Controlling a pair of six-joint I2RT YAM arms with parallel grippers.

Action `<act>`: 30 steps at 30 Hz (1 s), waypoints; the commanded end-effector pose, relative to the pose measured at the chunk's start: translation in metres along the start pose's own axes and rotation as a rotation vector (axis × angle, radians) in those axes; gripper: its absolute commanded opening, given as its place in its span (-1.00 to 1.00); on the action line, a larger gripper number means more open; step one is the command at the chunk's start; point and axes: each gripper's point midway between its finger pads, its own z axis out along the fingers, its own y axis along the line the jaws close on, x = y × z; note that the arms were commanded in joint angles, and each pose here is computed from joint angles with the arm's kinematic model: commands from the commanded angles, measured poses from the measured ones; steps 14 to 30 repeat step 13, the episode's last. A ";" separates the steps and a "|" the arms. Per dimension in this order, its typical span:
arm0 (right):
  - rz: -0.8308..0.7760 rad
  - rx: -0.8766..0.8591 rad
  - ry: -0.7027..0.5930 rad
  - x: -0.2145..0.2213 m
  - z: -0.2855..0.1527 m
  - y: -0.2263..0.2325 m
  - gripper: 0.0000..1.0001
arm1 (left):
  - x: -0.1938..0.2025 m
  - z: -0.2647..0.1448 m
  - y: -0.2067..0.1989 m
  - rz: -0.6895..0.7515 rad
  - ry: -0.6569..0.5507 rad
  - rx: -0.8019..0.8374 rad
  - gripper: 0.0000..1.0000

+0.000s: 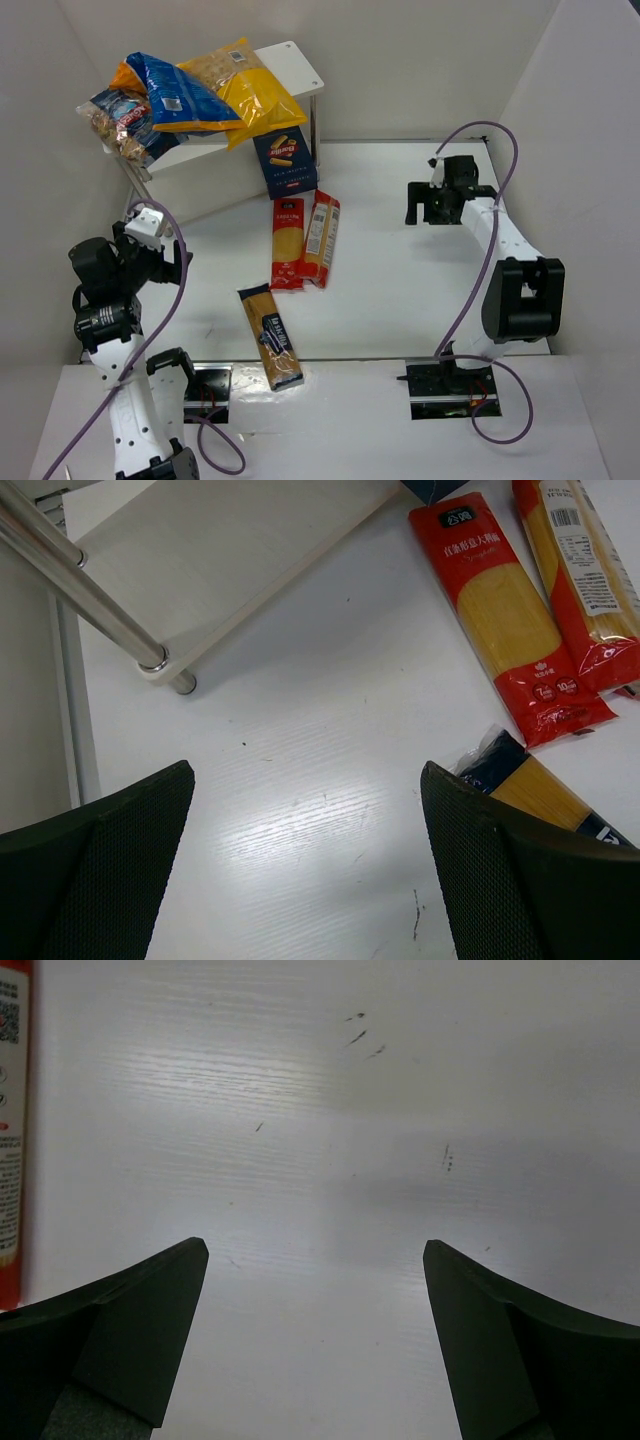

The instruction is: Place and organize the pasta boxes and bags onto the shelf

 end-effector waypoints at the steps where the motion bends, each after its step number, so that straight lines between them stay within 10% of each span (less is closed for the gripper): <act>1: 0.012 0.056 -0.090 -0.021 -0.004 -0.014 0.94 | -0.018 -0.004 -0.004 0.006 -0.049 0.021 0.99; 30: 0.007 0.101 -0.161 -0.035 -0.024 -0.019 0.97 | -0.023 -0.014 -0.009 0.037 -0.092 0.005 0.99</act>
